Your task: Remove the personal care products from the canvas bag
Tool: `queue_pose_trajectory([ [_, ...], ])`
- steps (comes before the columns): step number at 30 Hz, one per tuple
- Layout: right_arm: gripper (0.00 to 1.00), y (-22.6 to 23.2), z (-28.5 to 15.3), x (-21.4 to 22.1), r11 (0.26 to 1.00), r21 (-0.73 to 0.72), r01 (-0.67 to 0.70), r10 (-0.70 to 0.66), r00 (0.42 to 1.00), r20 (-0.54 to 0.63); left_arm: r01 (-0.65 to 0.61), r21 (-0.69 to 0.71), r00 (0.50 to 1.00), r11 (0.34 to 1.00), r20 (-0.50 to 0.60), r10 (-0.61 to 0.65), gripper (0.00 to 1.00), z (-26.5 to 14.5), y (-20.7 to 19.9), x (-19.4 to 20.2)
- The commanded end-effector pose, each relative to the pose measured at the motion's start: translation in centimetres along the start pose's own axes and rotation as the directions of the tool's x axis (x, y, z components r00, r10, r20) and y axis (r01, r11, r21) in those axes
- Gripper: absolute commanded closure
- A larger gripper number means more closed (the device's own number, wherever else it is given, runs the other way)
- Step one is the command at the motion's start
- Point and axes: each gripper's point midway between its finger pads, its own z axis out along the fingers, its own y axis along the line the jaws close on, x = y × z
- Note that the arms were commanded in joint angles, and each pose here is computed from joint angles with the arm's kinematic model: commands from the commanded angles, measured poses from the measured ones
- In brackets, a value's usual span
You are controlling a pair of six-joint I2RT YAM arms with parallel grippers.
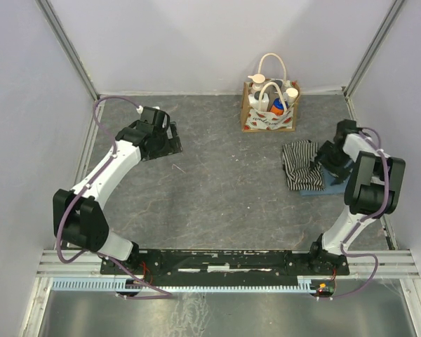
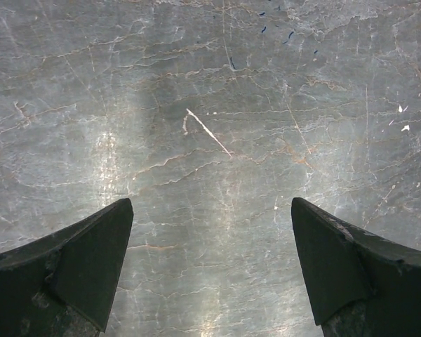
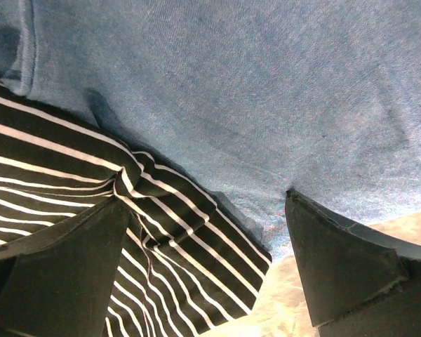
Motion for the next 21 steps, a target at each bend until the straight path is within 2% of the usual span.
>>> queue_pose_trajectory([
  [1,0.01,-9.6,0.8,2.0,0.947,0.316,-0.058,0.084,0.994,-0.07,-0.026,0.011,0.997,1.0,0.068,0.025,0.0,-2.1,0.3,-2.0],
  [7,0.0,-11.8,-2.6,-0.6,0.923,0.358,-0.143,0.133,0.99,0.051,-0.02,0.023,0.996,1.0,0.083,0.018,0.0,-3.2,0.3,-2.7],
  [10,0.03,-10.1,-5.3,-1.8,0.954,0.264,-0.144,0.111,0.985,0.136,-0.02,0.029,0.996,0.999,0.093,0.017,0.0,-3.6,0.2,-3.0],
  [14,0.04,-6.8,-9.6,-3.0,0.985,0.159,-0.062,0.016,0.962,0.274,-0.002,0.051,0.996,0.999,0.086,-0.002,0.0,-3.4,-0.3,-3.0],
  [18,0.04,-3.6,-11.6,-2.9,0.995,0.086,0.058,-0.079,0.958,0.274,0.015,0.076,0.997,0.997,0.071,-0.021,0.0,-3.0,-0.8,-2.7],
  [21,0.04,0.4,-11.9,-2.0,0.981,-0.003,0.196,-0.189,0.952,0.239,0.023,0.082,0.997,0.996,0.07,-0.029,0.0,-3.0,-1.0,-2.7],
])
